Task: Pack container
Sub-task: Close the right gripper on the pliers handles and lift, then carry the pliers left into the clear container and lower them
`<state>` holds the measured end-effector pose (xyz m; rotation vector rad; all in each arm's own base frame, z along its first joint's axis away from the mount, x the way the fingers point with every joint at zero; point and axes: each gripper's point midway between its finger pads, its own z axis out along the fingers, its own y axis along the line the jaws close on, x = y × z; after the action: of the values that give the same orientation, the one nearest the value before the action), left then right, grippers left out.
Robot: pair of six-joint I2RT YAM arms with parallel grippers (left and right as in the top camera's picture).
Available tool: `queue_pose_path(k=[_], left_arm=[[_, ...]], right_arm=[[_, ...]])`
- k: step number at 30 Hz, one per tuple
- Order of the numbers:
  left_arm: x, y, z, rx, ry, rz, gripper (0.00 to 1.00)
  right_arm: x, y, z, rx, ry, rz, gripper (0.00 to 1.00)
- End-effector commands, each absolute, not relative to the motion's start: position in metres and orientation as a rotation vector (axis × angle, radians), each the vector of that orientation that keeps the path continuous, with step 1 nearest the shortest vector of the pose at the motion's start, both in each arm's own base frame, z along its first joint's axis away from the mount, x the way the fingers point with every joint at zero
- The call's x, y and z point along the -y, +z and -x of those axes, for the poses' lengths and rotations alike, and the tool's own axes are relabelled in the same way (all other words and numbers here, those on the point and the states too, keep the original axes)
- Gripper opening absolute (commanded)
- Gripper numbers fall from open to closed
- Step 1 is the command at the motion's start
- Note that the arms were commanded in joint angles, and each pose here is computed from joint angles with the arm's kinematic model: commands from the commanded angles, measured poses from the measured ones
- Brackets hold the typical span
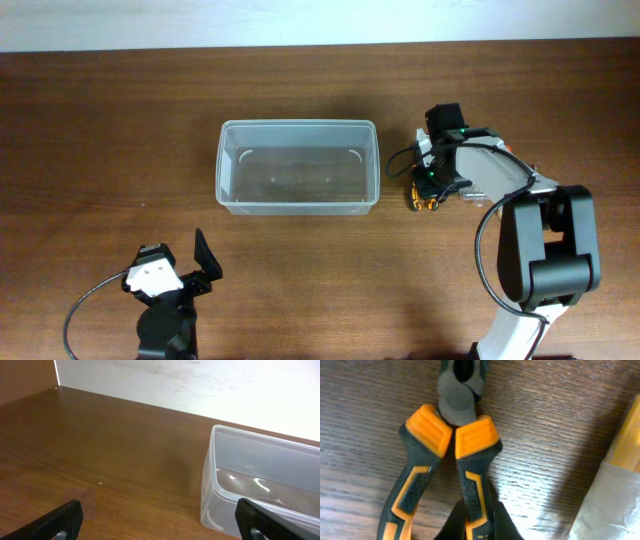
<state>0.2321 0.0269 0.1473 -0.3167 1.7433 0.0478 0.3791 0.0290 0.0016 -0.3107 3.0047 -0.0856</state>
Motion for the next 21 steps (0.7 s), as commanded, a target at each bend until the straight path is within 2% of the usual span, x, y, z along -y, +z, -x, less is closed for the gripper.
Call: queue_pose_path(k=[1,7,14,21], left_arm=[[-0.027,0.147,-0.232,-1.743,0.054,0.309,0.99],[-0.027,0.147,-0.232,-1.743,0.054,0.309,0.99],[-0.027,0.147,-0.232,-1.743,0.054,0.309,0.99],[-0.027,0.147,-0.232,-1.743,0.054,0.309,0.99]], right_arm=[[-0.030,0.012,-0.392,-2.992,-0.096,0.293,0.04],[-0.033,0.062,-0.426,-2.907,-0.094,0.282,0.04],[-0.040,0.164,-0.472,-2.719,-0.087,0.271,0.04],[-0.077,0.243,-0.474,-2.533,-0.137,0.685,0.04]])
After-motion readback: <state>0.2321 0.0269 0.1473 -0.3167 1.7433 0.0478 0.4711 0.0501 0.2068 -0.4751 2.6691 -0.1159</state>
